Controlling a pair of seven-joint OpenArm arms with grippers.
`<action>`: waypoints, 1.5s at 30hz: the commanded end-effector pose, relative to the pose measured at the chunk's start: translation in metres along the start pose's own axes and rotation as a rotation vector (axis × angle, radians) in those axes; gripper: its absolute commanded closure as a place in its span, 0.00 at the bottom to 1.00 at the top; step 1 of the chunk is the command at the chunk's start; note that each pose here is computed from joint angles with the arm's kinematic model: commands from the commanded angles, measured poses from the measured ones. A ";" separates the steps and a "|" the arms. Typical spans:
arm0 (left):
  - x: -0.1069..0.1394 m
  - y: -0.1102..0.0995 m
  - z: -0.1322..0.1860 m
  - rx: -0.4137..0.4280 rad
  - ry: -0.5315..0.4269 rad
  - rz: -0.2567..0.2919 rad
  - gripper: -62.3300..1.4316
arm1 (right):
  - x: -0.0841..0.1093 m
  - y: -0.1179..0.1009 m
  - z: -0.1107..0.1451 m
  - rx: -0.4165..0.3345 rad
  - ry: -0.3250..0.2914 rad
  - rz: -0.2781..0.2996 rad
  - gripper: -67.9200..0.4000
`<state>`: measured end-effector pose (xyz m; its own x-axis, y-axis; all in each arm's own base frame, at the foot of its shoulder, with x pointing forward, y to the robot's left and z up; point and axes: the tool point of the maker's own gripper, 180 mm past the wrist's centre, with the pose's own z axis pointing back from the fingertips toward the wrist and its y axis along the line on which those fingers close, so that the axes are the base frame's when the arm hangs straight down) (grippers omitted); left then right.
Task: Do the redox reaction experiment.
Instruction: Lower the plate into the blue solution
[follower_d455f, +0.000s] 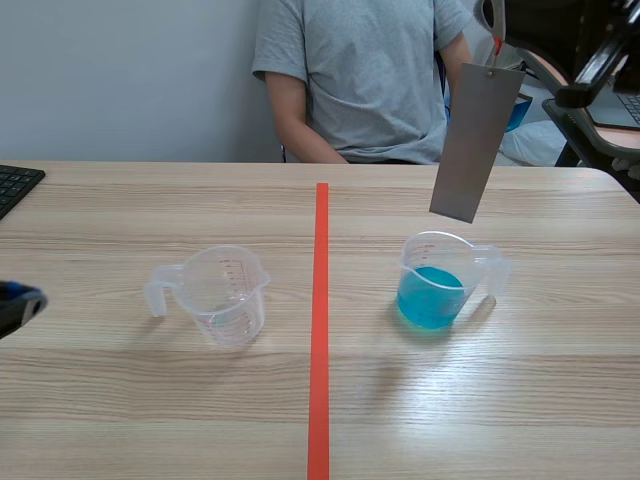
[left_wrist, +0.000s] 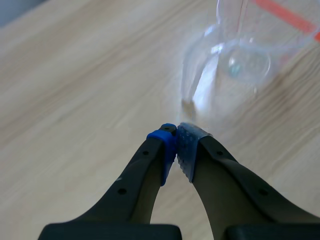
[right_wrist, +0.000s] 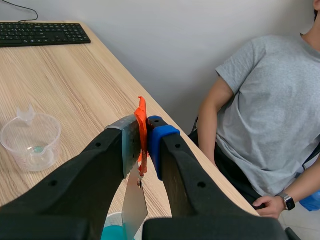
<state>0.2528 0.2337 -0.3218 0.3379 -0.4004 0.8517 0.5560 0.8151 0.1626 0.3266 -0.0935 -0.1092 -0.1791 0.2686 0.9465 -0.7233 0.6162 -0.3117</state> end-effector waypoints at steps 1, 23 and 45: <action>-0.012 -0.006 0.008 0.014 0.012 0.049 0.92 | 0.011 -0.002 0.001 0.006 -0.031 0.016 0.98; -0.154 -0.096 0.143 0.256 0.348 0.489 0.92 | -0.039 -0.002 -0.007 0.009 0.004 -0.081 0.98; -0.166 -0.119 0.147 0.298 0.379 0.588 0.92 | -0.084 0.011 -0.013 0.041 0.034 -0.056 0.98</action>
<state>0.0164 0.2689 -0.4116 0.7914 0.0558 0.6087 -0.0086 0.9967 -0.0803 0.3395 -0.0995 -0.2051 -0.0799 0.2722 0.9589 -0.7588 0.6072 -0.2356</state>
